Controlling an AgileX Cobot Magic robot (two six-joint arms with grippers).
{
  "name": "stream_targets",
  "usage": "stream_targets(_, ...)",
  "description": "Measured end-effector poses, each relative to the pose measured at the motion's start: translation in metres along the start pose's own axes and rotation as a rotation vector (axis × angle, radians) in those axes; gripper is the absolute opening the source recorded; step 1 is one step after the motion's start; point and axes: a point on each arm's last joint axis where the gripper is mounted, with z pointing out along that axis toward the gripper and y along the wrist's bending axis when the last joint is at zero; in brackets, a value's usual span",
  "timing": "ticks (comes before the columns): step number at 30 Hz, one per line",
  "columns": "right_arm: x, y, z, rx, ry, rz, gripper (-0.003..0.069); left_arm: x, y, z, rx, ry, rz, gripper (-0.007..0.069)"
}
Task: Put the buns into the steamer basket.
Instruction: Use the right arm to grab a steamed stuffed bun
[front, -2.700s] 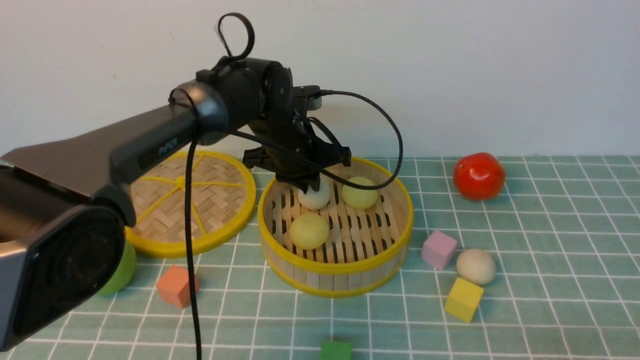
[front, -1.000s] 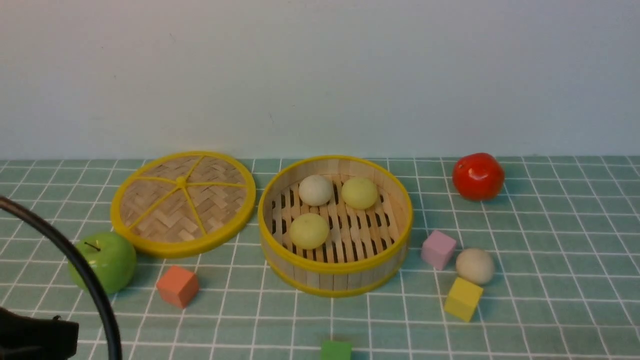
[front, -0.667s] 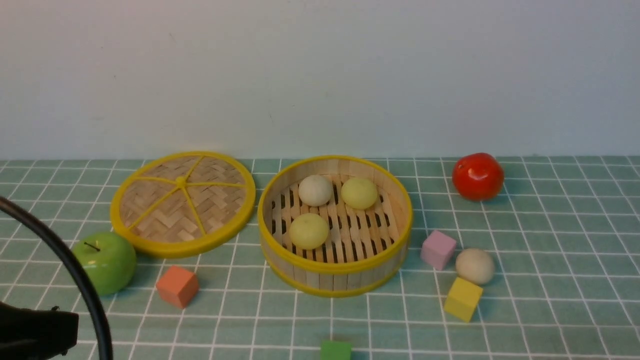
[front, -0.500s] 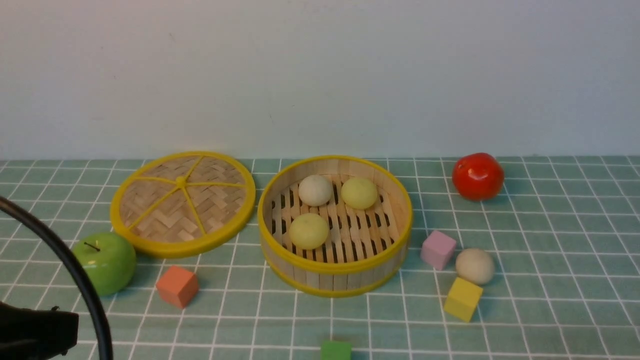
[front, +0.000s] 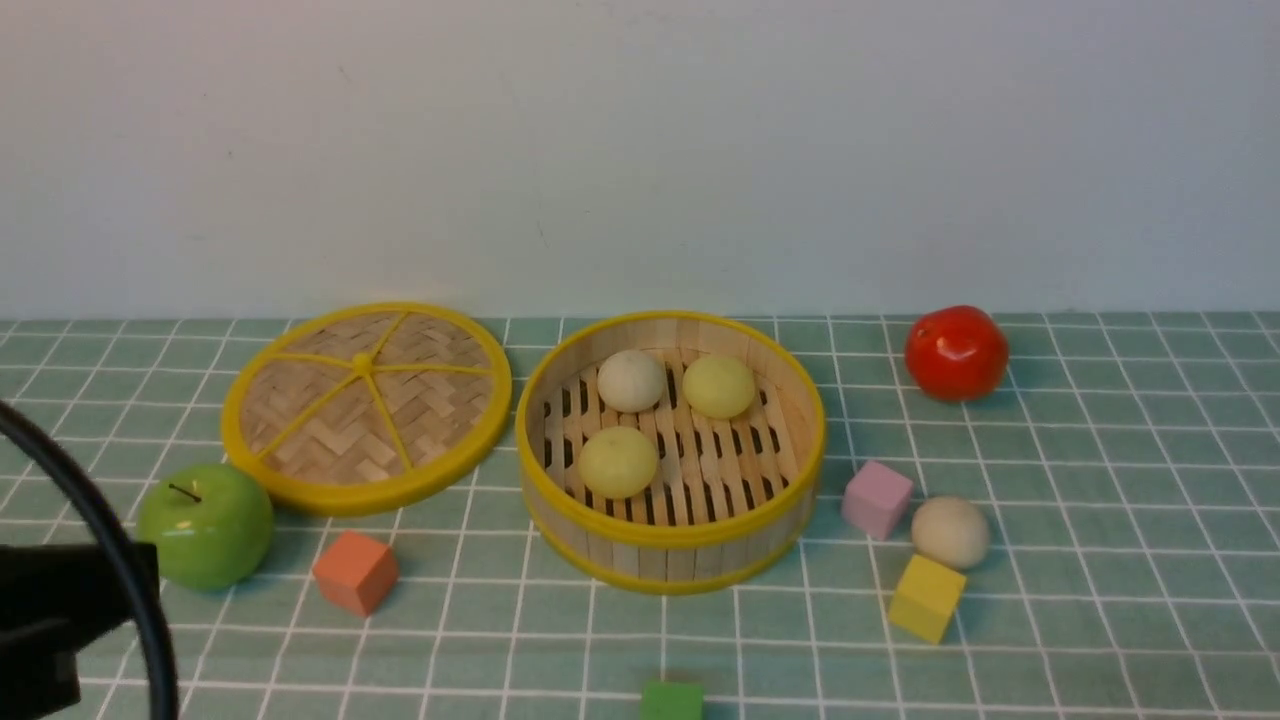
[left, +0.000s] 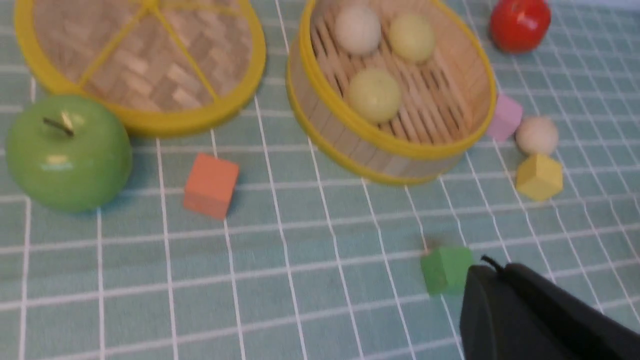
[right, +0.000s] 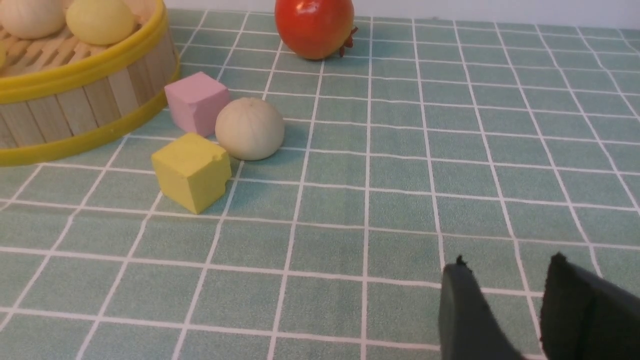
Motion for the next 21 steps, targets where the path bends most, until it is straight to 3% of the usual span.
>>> stream_targets(4,0.0,0.0,0.0,0.0,0.0,0.0,0.0239,0.014,0.014,0.001,-0.041,-0.109,-0.007,-0.0013)
stream_targets(12,0.0,0.0,0.0,0.0,0.0,0.0,0.0239,0.091,0.064,0.005,-0.29,-0.301,-0.043,-0.0013)
stream_targets(18,0.0,0.0,0.0,0.0,-0.001,0.0,0.0239,0.145,0.087,0.019,-0.385,-0.285,-0.038,-0.0013)
stream_targets(21,0.0,0.0,0.0,0.0,-0.001,0.0,0.0239,0.153,0.091,0.024,-0.395,-0.258,-0.045,-0.0013)
